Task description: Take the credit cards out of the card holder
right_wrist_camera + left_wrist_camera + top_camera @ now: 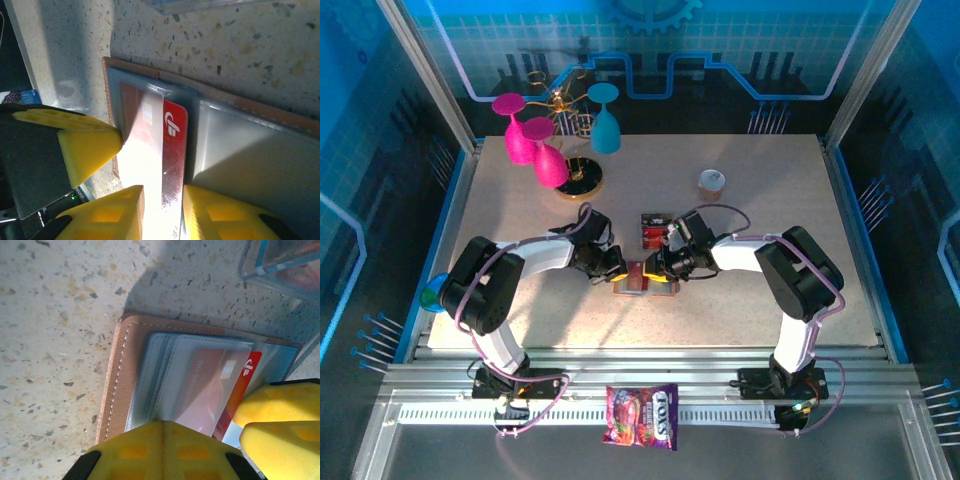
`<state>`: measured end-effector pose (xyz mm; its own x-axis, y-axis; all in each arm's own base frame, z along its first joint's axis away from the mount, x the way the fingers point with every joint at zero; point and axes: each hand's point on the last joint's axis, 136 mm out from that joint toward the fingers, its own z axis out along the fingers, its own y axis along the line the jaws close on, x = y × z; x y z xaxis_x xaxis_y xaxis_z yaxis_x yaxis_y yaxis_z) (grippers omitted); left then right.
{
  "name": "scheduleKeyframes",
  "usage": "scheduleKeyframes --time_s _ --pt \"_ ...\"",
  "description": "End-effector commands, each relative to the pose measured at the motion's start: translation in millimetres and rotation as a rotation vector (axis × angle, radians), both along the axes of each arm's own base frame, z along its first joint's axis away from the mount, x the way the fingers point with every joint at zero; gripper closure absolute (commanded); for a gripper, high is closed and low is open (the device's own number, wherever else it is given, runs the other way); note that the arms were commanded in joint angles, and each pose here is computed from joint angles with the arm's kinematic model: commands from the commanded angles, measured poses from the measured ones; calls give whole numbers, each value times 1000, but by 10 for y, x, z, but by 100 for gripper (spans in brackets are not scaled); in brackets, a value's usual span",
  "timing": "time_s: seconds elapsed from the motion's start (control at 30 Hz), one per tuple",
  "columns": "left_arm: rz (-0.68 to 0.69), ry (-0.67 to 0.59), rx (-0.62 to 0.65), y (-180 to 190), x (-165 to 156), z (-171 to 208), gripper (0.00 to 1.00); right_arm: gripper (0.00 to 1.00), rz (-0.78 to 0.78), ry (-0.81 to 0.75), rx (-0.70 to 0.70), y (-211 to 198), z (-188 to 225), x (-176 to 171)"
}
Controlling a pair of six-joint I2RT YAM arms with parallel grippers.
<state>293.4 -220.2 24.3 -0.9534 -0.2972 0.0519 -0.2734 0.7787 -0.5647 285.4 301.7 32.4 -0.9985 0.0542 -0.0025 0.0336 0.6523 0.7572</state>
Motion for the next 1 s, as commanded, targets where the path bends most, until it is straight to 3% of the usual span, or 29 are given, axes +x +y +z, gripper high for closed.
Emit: scheduleKeyframes --time_s 0.0,0.5,0.97 --pt "-14 31 27 45 -33 -73 94 72 -8 36 12 -31 -102 -17" --pt "-18 49 33 51 -68 -104 94 75 -20 40 48 2 -96 14" --pt "-17 39 38 58 -58 -72 94 89 -44 24 35 -121 -51 -22"
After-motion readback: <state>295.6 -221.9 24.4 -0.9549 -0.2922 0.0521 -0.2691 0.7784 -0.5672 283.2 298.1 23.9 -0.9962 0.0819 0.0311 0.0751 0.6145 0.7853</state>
